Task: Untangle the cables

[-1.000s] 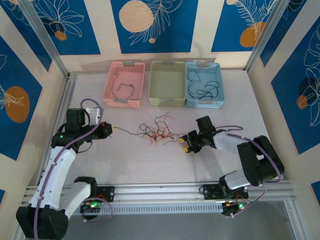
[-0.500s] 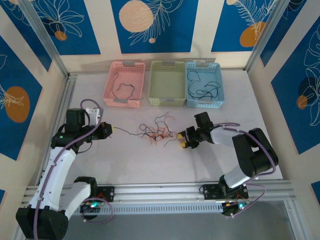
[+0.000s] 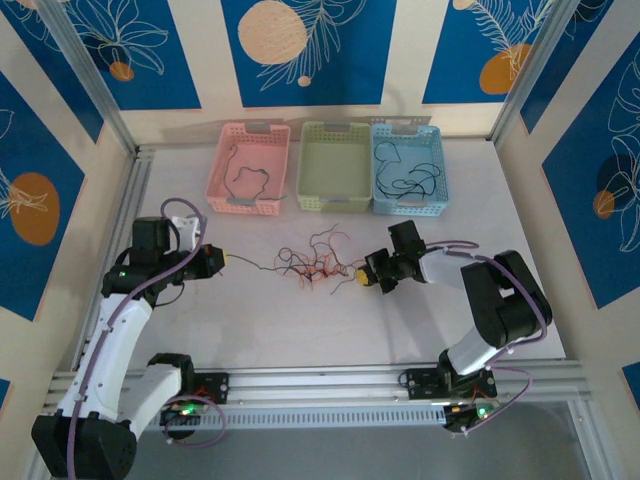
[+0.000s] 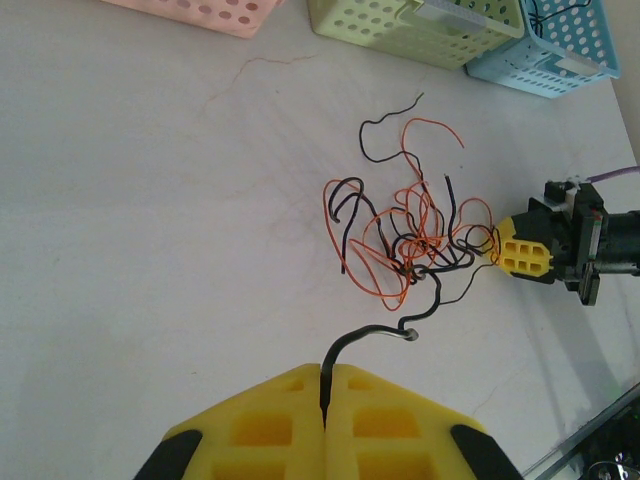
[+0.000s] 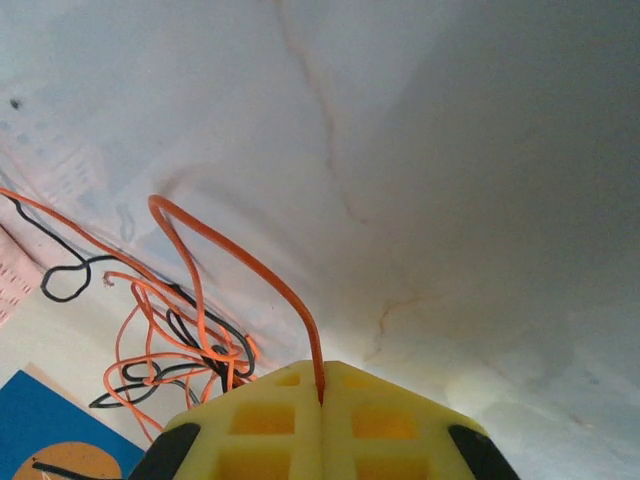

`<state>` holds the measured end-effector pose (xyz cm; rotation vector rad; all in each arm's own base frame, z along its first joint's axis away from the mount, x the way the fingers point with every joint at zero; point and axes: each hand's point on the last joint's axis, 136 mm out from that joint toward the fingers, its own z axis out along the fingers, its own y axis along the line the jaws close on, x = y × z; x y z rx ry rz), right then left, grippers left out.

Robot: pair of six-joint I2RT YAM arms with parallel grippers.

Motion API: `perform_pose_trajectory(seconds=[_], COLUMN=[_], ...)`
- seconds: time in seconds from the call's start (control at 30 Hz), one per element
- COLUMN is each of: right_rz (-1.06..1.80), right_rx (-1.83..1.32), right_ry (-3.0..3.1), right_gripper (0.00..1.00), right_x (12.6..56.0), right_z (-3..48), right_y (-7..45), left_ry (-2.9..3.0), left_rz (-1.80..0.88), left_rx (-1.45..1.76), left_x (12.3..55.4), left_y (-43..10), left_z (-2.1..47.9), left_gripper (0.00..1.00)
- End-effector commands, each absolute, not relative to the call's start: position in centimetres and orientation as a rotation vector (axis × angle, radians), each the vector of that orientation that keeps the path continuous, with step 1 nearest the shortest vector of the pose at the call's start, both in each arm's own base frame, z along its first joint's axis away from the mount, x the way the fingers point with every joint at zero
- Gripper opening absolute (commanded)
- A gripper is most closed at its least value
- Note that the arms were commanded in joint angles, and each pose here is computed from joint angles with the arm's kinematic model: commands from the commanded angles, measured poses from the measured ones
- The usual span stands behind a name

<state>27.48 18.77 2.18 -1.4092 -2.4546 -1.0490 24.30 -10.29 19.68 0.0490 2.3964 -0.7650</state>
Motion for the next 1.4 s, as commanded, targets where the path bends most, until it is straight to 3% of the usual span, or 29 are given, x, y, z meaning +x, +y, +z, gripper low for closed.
perform_pose_trajectory(seconds=[0.0, 0.3, 0.53, 1.17, 1.37], right_rz=[-1.044, -1.03, -0.95, -0.884, -0.913], right_rx=[-1.419, -1.684, -1.985, -2.355, -2.263], right_ry=[-2.513, -2.673, -2.653, -2.519, -2.627], right_gripper=[0.0, 0.0, 0.0, 0.0, 0.0], right_x=[27.4, 29.1, 28.0, 26.1, 27.0], right_z=[2.8, 6.5, 7.8, 9.1, 10.3], right_y=[16.9, 5.0, -3.2, -11.1, -9.9], left_ry=[2.391, 2.364, 2.231, 2.029, 2.074], left_rz=[-0.753, -0.559, -0.285, -0.043, -0.103], left_rx=[0.058, -0.02, -0.189, -0.389, -0.338], left_x=[24.0, 24.0, 23.1, 20.1, 21.1], left_y=[-10.3, -7.6, -2.5, 2.6, 1.5], left_z=[20.0, 20.8, 23.6, 27.1, 26.3], left_gripper=[0.0, 0.0, 0.0, 0.0, 0.0])
